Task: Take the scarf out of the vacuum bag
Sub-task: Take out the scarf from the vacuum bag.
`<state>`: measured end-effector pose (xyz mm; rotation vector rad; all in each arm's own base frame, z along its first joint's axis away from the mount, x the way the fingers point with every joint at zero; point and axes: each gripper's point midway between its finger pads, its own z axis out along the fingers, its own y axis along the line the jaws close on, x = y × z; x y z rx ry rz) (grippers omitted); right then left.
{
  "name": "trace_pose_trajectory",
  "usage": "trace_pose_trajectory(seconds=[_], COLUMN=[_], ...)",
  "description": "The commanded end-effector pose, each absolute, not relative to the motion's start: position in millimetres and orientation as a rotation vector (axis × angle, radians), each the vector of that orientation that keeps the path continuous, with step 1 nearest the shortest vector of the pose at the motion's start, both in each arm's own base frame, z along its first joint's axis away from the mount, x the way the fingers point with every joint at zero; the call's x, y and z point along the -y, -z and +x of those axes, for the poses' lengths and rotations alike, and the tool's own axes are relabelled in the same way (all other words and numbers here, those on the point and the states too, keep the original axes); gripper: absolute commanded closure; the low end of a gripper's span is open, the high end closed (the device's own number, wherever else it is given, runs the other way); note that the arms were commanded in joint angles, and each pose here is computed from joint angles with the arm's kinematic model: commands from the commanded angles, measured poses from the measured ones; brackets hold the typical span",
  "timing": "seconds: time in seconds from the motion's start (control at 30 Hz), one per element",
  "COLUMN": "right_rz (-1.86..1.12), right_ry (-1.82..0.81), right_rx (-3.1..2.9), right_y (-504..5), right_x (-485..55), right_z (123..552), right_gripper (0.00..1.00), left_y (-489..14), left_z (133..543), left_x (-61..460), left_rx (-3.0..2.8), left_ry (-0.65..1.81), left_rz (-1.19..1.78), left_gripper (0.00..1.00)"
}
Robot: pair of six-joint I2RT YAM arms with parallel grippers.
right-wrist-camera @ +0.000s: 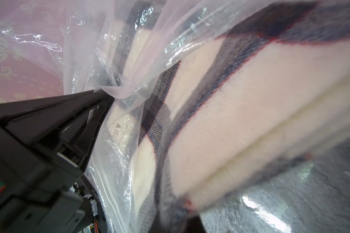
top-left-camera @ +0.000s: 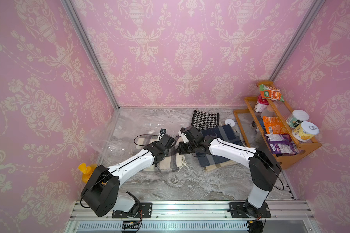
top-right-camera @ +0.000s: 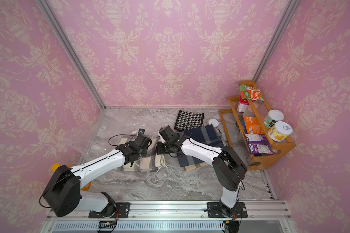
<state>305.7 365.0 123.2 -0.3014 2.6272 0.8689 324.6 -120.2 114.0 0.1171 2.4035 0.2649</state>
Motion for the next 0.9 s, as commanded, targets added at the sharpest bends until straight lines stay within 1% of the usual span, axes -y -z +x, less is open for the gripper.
trace_pose_trajectory(seconds=[0.0,0.13,0.87], right_rz=[-0.368,-0.412,-0.429], right_ry=[-0.896,-0.89,-0.912], right_rx=[-2.603,-2.595,-2.574], right_y=[-150,-154,-173], right_x=[-365,-361,-348], right_z=[299,297,296], right_gripper=[1.0,1.0,1.0], left_y=[-124,-122,-122], left_z=[333,332,332], left_x=[116,115,115], left_rx=[-2.37,-2.372,-2.374], left_ry=[-0.284,-0.285,-0.289], left_rz=[0.066,0.059,0.065], left_gripper=[1.0,1.0,1.0])
